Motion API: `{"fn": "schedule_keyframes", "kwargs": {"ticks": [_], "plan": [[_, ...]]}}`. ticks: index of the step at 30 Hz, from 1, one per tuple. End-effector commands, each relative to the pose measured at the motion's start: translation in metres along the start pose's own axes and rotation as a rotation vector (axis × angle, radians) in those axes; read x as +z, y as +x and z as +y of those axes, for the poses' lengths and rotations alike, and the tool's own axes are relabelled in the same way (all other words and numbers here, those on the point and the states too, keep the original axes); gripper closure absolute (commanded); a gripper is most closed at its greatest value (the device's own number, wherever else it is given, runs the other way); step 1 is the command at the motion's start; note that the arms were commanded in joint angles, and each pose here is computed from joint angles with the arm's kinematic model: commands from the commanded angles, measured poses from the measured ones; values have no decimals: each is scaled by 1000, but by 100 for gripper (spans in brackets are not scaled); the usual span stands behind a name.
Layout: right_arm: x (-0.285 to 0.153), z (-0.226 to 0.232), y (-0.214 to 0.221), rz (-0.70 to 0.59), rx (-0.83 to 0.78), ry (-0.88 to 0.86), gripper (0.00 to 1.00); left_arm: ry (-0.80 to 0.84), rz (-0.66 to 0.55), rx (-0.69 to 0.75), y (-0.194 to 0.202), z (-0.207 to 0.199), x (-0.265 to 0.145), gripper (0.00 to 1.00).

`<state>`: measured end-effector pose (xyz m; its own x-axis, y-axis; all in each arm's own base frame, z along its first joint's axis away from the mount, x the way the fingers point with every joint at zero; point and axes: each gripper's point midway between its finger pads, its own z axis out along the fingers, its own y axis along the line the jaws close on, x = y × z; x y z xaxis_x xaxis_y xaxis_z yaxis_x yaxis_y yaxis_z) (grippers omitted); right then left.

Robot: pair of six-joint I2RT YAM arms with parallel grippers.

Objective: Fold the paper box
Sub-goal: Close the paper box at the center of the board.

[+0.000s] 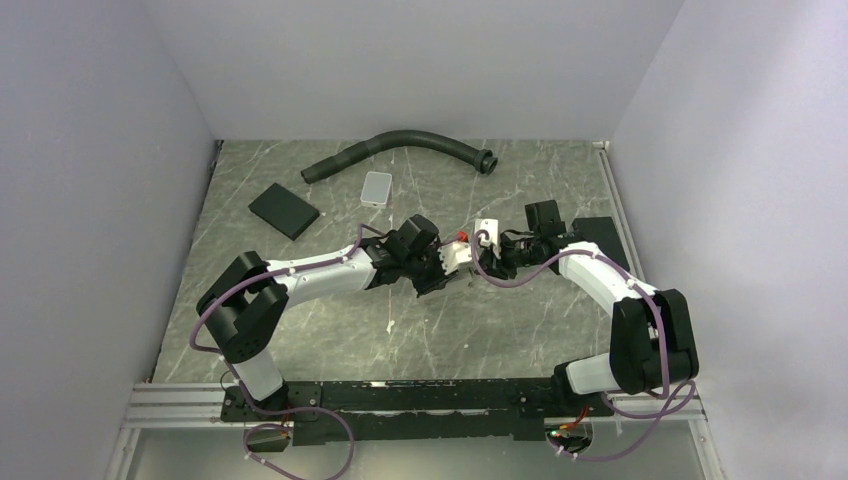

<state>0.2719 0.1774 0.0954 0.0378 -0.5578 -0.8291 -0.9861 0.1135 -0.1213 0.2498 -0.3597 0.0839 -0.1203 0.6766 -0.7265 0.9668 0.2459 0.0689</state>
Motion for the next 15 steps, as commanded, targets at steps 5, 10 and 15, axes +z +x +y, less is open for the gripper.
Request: {"fn": "schedule_keyframes", "kwargs": {"ticks": [5, 10, 15], "plan": [[-1, -2, -27, -97, -43, 2, 69, 55, 73, -33, 26, -13, 11, 68], [0, -1, -30, -101, -85, 8, 66, 62, 71, -32, 25, -13, 12, 68], [4, 1, -30, -92, -131, 3, 65, 68, 69, -28, 25, -14, 13, 68]]}}
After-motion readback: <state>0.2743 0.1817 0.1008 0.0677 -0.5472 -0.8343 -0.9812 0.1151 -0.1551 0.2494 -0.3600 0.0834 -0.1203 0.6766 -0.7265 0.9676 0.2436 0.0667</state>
